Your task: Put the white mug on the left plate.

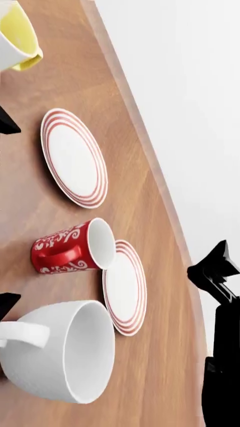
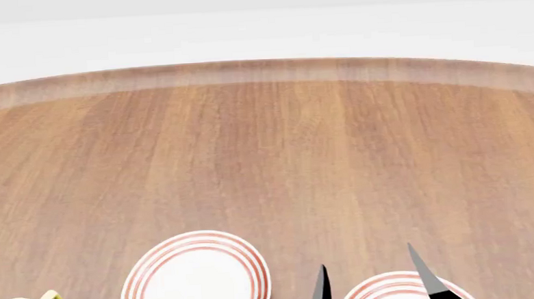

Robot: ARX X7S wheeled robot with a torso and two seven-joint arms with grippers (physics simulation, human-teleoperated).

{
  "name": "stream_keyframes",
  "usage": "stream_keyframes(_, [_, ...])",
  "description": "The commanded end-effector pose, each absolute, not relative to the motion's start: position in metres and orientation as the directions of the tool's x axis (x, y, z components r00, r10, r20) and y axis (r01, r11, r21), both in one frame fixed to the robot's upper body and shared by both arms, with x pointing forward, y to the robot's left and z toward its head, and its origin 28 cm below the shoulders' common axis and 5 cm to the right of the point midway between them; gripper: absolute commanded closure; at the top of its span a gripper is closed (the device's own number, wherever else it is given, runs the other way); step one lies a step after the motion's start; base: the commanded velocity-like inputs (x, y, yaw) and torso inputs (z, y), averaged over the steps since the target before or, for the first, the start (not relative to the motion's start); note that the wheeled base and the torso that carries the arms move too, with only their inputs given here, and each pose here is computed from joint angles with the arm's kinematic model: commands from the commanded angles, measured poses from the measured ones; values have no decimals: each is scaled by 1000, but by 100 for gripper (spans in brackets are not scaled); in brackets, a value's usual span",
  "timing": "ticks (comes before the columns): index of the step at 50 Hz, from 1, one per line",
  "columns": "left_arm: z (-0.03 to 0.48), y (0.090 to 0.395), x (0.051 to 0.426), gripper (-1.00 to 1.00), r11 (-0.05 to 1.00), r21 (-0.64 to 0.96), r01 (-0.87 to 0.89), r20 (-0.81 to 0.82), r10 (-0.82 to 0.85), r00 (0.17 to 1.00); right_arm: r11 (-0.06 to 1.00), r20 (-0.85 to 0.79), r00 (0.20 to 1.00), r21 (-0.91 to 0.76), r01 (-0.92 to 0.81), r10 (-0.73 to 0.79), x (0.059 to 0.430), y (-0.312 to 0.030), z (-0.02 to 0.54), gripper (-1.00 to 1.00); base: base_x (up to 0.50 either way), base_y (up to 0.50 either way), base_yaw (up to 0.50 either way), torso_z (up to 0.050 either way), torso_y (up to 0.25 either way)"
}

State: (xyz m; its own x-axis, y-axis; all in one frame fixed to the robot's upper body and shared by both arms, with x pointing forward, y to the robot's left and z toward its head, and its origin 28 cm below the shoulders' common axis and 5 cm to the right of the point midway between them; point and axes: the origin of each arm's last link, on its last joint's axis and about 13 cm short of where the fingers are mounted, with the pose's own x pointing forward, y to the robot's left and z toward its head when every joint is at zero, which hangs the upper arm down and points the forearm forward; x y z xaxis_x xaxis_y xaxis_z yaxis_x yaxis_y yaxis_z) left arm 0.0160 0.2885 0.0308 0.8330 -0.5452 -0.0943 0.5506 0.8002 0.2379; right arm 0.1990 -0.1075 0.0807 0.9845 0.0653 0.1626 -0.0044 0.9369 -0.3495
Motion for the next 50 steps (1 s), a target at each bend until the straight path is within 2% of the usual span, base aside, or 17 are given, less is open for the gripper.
stream_keyframes(1, [16,276,23,-100,756,222,616,-141,-601,787,937,163,984,-350,-7,69,200,-106,82,-100,0,0,0,0,0])
stream_keyframes(15, [2,264,51,-100,684,260,682,-198,-654,730,938,168,983,-348,-8,70,200,-105,83,-100,0,0,0,0,0])
stream_keyframes(27, [0,253,48,-100,627,272,730,-215,-700,681,938,171,983,-347,-4,68,201,-106,84,-100,0,0,0,0,0])
stream_keyframes(50, [-14,247,63,-100,608,237,757,-226,-724,652,940,173,982,-342,-8,72,201,-105,86,-100,0,0,0,0,0])
